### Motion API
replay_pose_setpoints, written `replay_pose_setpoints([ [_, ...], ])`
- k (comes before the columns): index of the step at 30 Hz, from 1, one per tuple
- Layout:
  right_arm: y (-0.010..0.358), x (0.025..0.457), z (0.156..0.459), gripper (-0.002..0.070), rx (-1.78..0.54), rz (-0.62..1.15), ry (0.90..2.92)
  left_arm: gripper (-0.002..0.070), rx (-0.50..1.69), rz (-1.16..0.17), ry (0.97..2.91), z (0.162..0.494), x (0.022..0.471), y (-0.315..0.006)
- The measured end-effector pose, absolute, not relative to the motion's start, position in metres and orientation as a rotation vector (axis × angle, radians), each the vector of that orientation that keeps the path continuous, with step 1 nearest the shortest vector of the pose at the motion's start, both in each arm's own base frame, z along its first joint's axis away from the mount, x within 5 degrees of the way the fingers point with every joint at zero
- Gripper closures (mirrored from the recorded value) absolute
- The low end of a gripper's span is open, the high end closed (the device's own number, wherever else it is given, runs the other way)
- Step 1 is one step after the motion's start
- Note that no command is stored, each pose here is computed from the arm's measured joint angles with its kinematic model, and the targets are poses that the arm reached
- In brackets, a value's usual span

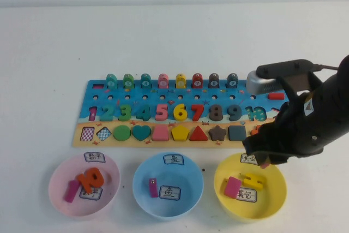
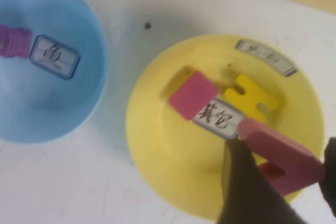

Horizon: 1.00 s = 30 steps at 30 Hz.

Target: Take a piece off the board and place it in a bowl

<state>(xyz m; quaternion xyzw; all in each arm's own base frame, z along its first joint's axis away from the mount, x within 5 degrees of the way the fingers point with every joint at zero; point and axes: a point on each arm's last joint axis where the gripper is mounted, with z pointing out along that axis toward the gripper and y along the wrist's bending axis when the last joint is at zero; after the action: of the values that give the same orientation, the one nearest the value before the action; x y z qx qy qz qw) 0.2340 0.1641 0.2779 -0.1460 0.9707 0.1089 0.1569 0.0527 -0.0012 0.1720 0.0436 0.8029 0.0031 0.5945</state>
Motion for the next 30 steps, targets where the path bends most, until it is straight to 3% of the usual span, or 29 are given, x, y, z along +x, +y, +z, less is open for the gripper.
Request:
replay_pose_setpoints([
  [15,0.177,0.202,0.249,0.0412,-0.545,0.3,2.894,0.0676,0.101,0.007,1.866,0.172,0.053,-0.001],
  [30,0.185,0.212,0.224,0.0413,-0.543,0.268,2.936,0.0676,0.101,0.007,1.866,0.172,0.053,-0.001],
])
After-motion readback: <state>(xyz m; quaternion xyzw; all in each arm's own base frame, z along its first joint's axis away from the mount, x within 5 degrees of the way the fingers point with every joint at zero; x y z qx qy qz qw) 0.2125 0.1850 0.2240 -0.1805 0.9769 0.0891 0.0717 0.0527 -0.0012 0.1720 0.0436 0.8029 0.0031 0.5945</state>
